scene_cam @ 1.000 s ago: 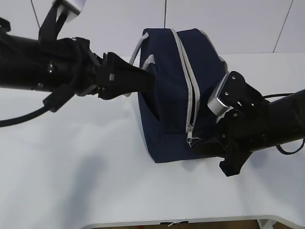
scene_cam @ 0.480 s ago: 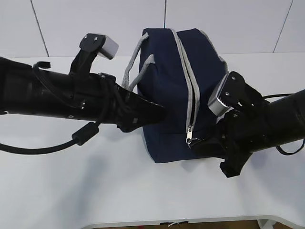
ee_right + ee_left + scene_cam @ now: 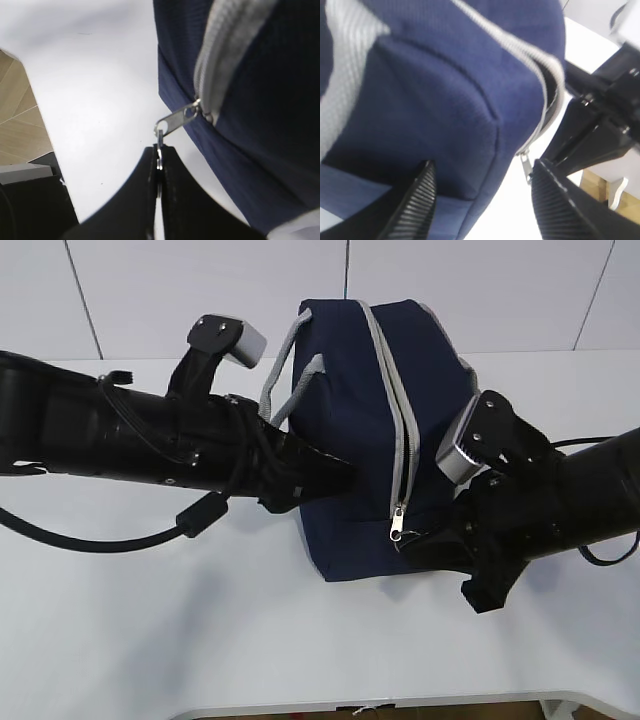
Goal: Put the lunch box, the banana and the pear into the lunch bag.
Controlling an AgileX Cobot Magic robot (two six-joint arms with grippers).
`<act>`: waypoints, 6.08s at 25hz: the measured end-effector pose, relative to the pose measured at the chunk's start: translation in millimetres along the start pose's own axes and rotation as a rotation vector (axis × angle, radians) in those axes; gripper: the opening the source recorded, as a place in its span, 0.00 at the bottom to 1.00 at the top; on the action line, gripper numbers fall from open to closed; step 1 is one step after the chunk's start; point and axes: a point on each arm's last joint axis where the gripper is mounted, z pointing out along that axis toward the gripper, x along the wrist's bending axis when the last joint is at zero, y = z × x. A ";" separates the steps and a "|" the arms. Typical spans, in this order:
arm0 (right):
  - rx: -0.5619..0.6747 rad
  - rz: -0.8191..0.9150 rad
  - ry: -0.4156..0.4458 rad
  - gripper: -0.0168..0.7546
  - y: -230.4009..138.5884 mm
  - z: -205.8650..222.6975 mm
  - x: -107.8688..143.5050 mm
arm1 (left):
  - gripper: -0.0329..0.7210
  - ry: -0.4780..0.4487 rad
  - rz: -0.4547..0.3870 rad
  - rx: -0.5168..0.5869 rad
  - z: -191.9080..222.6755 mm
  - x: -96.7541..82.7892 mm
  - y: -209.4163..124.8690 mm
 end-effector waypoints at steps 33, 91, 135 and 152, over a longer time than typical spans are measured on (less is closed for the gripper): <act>0.118 0.128 -0.005 0.05 41.5 -37.6 -7.0 | 0.02 0.000 0.033 0.001 0.5 0.3 -0.4; -0.044 0.360 -0.235 0.05 190.3 -40.6 -136.4 | 0.02 -0.011 0.035 -0.009 0.5 -0.8 2.4; 0.182 0.290 -0.384 0.05 162.8 16.8 -196.9 | 0.02 0.107 -0.059 -0.012 -19.3 38.0 -9.6; 0.235 0.350 -0.224 0.05 163.7 -15.8 -153.1 | 0.02 0.328 0.028 -0.088 -48.4 89.3 24.5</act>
